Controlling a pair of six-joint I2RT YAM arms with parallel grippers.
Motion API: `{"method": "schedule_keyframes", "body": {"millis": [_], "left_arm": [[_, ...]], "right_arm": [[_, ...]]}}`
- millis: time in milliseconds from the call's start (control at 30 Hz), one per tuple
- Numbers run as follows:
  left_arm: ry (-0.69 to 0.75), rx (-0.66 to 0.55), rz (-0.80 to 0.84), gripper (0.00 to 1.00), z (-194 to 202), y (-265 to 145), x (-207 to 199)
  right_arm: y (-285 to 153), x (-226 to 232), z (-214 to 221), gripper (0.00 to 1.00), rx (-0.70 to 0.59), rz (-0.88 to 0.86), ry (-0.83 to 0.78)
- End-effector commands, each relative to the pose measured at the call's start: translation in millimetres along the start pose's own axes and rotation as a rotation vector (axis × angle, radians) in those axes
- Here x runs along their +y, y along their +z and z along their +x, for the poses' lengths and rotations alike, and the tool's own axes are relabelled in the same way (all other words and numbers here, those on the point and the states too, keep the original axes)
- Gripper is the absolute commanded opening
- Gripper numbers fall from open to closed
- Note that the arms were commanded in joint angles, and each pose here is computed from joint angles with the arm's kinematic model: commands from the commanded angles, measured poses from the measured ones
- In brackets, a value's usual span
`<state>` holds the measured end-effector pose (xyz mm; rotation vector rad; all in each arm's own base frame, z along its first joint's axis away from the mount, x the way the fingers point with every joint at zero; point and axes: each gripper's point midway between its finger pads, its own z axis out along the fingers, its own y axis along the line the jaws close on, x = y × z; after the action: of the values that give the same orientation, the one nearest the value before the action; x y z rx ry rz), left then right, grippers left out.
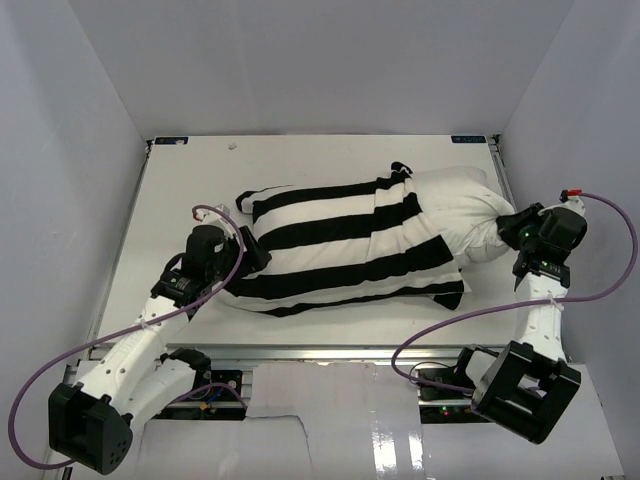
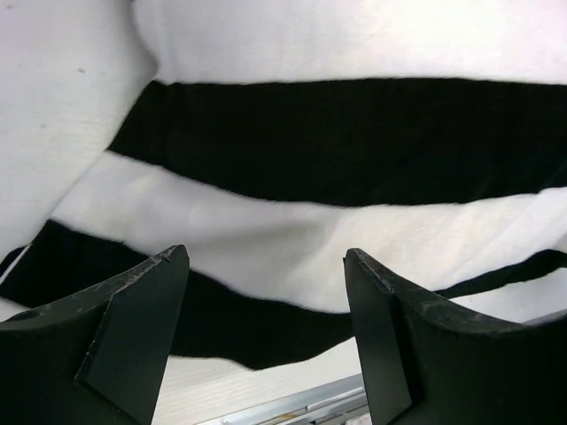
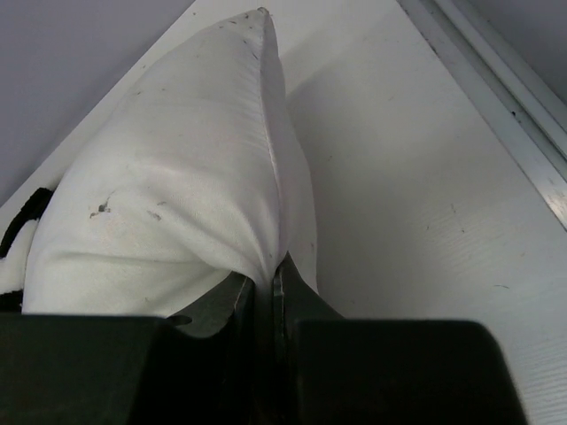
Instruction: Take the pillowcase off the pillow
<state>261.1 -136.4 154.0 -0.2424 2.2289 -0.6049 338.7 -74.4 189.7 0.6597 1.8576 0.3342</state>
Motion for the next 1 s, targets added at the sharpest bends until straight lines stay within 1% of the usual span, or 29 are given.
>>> {"method": "schedule_keyframes", "body": {"millis": [0,133,167,233,333,467,567,633,700,733,867,967], "left_arm": [[-0.031,-0.076,-0.034,0.81,-3.2,-1.1,8.7],[-0.043,-0.060,0.001,0.80,6.1,0.8,5.6],[-0.041,-0.031,0.042,0.79,12.3,1.0,-0.9],[-0.044,-0.001,0.072,0.79,21.8,5.7,-3.0],[-0.063,0.043,0.073,0.78,36.4,12.9,1.3],[-0.111,0.064,0.059,0.78,50.2,17.2,9.4],[-0.118,0.061,0.047,0.74,56.0,13.2,15.2],[-0.095,0.009,0.059,0.73,49.3,5.3,15.7],[-0.074,-0.008,0.058,0.73,46.6,1.1,14.2],[-0.066,0.002,0.077,0.74,47.5,-0.1,8.7],[-0.060,0.122,0.045,0.75,72.6,13.3,12.9],[-0.059,0.124,0.027,0.75,82.6,15.7,16.1]], "right_arm": [[-6.6,5.2,-18.6,0.08,-0.067,-0.049,0.000],[-12.5,8.4,-20.4,0.08,-0.083,-0.060,-0.007],[-13.0,7.4,-21.9,0.08,-0.086,-0.059,-0.005],[-13.9,8.4,-22.3,0.08,-0.083,-0.070,-0.004],[-14.1,8.2,-22.5,0.08,-0.082,-0.071,-0.004],[-14.0,6.8,-21.5,0.08,-0.082,-0.071,-0.007],[-13.5,7.5,-21.1,0.08,-0.079,-0.076,-0.007],[-13.2,7.9,-21.3,0.08,-0.079,-0.078,-0.006],[-13.8,10.8,-19.0,0.08,-0.072,-0.097,-0.004],[-14.6,13.1,-20.6,0.08,-0.081,-0.108,-0.008],[-15.1,14.4,-22.8,0.08,-0.085,-0.110,-0.008],[-15.1,13.1,-22.0,0.08,-0.085,-0.107,-0.007]]}}
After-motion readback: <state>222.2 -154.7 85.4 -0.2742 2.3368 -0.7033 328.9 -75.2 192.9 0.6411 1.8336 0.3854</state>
